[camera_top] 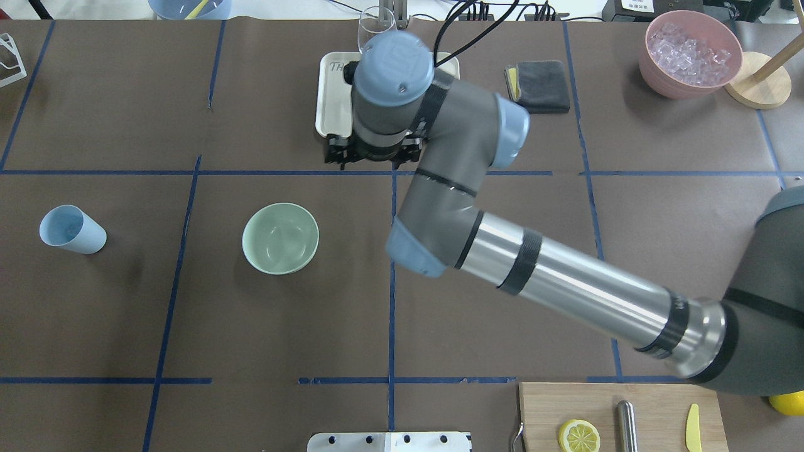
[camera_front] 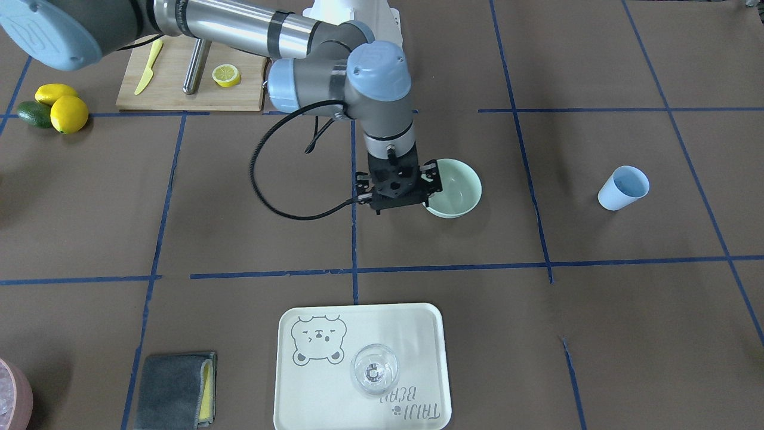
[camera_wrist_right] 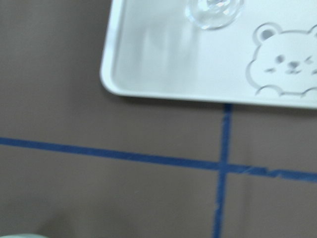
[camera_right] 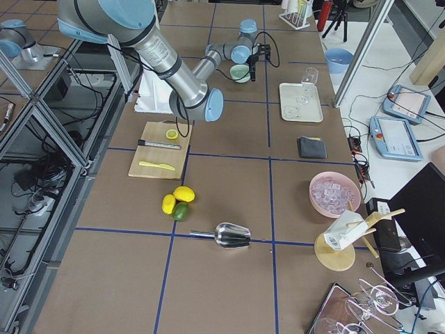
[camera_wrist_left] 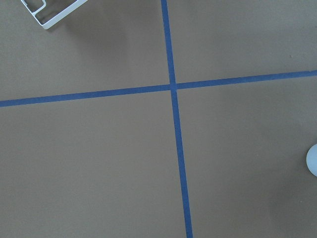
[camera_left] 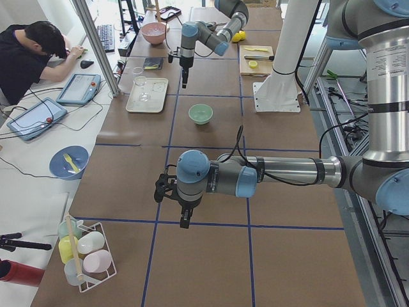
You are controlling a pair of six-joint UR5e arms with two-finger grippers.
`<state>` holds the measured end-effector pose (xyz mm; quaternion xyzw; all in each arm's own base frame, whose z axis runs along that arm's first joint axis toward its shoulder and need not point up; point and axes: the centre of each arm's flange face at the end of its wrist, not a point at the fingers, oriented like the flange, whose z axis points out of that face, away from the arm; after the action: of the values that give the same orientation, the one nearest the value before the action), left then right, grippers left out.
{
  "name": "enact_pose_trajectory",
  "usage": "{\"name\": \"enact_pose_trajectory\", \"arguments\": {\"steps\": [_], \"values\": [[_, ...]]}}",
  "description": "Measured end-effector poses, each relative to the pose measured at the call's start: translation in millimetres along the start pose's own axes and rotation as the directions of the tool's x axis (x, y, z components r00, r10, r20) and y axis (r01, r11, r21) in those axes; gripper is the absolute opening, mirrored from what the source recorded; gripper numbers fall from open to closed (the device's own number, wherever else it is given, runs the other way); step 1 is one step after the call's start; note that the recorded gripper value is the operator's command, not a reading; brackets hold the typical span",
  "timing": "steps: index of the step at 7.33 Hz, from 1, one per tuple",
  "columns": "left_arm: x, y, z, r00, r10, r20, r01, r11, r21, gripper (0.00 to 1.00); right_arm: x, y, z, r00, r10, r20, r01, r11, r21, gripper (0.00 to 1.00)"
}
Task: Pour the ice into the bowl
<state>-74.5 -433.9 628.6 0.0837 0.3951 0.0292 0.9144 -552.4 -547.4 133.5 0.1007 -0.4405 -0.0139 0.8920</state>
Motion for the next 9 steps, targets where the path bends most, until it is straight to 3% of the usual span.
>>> {"name": "enact_pose_trajectory", "arguments": {"steps": [3,4,6,7,9], "values": [[9,-6,-6,0.999,0.054,0.0,-0.054,0.998,0.045,1.0,230,-68,-68,0.975,-0.222,-0.018,0.221,0.974,-0.052,1.0],[12,-8,-8,0.997,0.082,0.002,-0.081,0.994,0.07,1.0,327,-77,-101,0.96,-0.278,-0.015,0.277,0.959,-0.056,1.0],[22,-16,-17,0.982,0.187,0.018,-0.188,0.966,0.176,1.0,523,-57,-152,0.921,-0.383,-0.07,0.378,0.923,-0.072,1.0],[27,-19,-22,0.963,0.265,0.037,-0.266,0.931,0.249,1.0,603,-32,-175,0.918,-0.385,-0.099,0.378,0.922,-0.084,1.0],[42,-21,-35,0.905,0.416,0.09,-0.415,0.819,0.396,1.0,688,29,-203,0.937,-0.322,-0.135,0.311,0.946,-0.092,1.0]]}}
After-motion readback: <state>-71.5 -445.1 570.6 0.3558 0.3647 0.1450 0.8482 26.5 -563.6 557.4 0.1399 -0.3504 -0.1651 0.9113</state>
